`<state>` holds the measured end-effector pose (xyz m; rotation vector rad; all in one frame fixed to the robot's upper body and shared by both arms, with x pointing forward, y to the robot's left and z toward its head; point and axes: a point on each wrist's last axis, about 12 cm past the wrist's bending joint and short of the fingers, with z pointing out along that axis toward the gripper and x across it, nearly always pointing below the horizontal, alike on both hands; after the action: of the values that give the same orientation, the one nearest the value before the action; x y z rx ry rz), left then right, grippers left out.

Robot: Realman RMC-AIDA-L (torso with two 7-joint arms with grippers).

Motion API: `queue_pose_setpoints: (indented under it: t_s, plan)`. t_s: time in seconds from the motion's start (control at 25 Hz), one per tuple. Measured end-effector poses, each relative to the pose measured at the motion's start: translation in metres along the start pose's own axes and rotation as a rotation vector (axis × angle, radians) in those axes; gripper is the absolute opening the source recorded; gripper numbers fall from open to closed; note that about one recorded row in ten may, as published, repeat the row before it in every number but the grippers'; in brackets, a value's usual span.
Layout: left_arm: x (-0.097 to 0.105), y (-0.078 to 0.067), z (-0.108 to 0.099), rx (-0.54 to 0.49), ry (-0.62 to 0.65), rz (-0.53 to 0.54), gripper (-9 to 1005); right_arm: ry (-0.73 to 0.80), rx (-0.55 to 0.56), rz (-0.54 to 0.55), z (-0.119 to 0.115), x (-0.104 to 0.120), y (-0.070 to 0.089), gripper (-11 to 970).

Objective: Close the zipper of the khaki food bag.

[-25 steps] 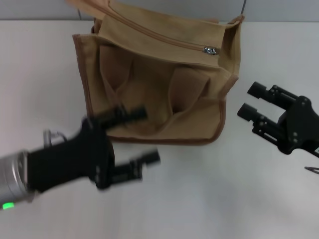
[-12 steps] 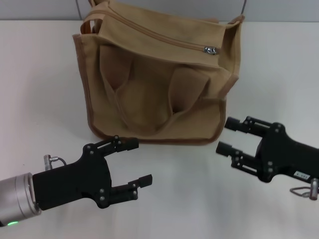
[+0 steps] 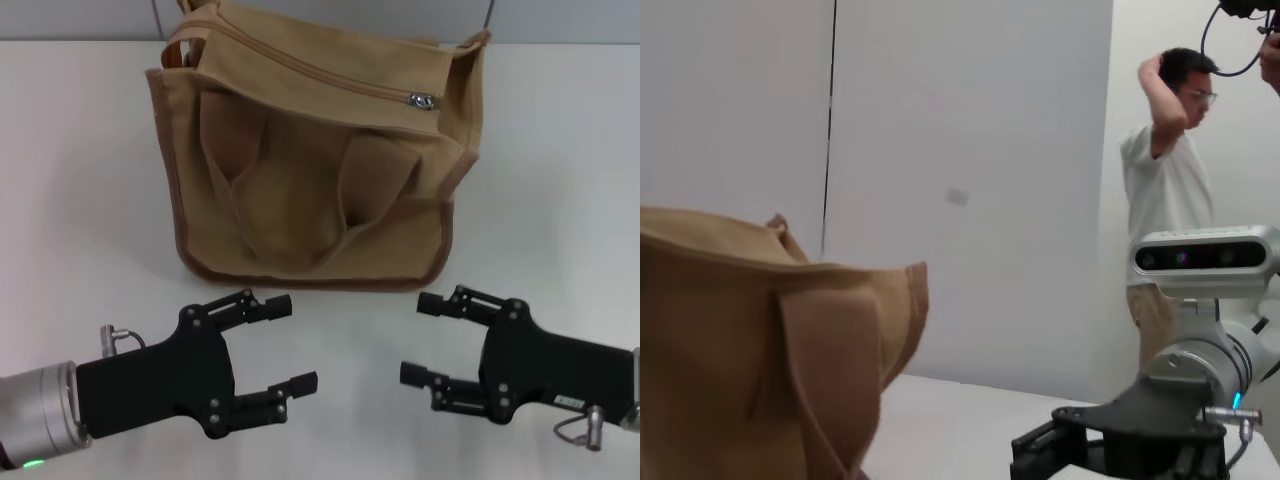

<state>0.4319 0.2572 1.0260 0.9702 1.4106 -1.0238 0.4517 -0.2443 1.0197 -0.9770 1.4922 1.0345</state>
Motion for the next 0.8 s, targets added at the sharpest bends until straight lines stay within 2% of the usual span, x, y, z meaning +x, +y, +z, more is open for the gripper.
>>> queue_pose_setpoints:
  t_s: [0.48, 0.8]
  plan:
    - [0.016, -0.001, 0.003, -0.058, 0.067, -0.055, 778, 0.047, 0.038, 0.003, 0.006, 0.005, -0.006, 768]
    - [0.012, 0.003, 0.008, -0.049, 0.051, -0.048, 778, 0.049, 0.038, 0.009, 0.010, 0.005, -0.008, 768]
